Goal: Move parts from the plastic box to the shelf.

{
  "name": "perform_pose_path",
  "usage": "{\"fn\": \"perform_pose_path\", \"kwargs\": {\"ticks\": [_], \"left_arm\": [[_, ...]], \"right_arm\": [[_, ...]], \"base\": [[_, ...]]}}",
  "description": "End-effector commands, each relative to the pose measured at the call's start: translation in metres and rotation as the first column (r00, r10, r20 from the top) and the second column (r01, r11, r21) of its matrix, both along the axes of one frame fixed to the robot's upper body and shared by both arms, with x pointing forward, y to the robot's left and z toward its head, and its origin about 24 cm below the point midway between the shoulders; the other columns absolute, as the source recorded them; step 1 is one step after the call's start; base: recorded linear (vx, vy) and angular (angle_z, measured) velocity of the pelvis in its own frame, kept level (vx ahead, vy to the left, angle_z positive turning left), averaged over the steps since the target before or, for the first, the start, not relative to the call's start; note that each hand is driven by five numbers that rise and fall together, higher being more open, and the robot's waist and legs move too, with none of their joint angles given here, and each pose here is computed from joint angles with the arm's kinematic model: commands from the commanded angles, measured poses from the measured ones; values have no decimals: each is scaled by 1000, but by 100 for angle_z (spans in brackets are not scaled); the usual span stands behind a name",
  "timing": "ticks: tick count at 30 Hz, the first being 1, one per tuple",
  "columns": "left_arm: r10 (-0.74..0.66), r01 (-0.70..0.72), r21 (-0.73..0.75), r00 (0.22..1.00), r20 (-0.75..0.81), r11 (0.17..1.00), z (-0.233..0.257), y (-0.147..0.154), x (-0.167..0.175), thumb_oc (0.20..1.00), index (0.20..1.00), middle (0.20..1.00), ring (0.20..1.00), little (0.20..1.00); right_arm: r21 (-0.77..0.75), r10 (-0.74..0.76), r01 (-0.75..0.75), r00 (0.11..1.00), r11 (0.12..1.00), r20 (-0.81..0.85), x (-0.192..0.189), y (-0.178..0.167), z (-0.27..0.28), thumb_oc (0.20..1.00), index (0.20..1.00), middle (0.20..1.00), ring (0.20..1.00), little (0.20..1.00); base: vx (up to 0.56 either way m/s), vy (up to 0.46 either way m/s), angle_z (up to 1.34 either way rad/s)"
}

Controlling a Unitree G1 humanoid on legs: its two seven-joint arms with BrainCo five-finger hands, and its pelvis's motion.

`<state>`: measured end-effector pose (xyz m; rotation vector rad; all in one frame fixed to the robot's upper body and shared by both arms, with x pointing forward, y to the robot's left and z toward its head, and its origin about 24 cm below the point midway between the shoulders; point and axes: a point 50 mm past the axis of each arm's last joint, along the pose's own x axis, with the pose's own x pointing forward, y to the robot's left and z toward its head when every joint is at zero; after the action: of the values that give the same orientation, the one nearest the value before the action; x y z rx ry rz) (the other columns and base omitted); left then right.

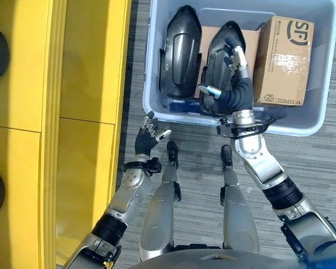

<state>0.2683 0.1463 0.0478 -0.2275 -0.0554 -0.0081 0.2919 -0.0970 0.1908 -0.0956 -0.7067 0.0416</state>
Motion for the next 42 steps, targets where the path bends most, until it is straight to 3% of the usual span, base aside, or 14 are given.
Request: {"fn": "perform_pose_path", "kwargs": {"ticks": [1,13,19,31,42], "left_arm": [[26,-31,43,993,111,999,19,12,-4,1000,1000,1000,1000,1000],[34,-41,53,992,118,998,19,12,-5,1000,1000,1000,1000,1000],[38,-45,48,991,129,998,21,12,-4,1000,1000,1000,1000,1000],[30,-34,37,993,116,999,17,11,-5,1000,1000,1000,1000,1000],[-2,-1,21,993,119,1000,19,5,-3,1000,1000,1000,1000,1000]], "right_arm": [[17,-85,83,987,996,138,-9,-7,19,1000,1000,1000,1000,1000],[-8,-289,293,947,956,143,-2,-31,11,1000,1000,1000,1000,1000],[-33,-425,428,903,903,63,13,-48,-6,1000,1000,1000,1000,1000],[4,-475,477,875,879,-97,34,-58,-27,1000,1000,1000,1000,1000],[-63,-491,490,845,870,-211,56,-58,-43,1000,1000,1000,1000,1000]], "base": [[6,-4,-3],[0,0,0],[0,0,0],[0,0,0],[0,0,0]]}}
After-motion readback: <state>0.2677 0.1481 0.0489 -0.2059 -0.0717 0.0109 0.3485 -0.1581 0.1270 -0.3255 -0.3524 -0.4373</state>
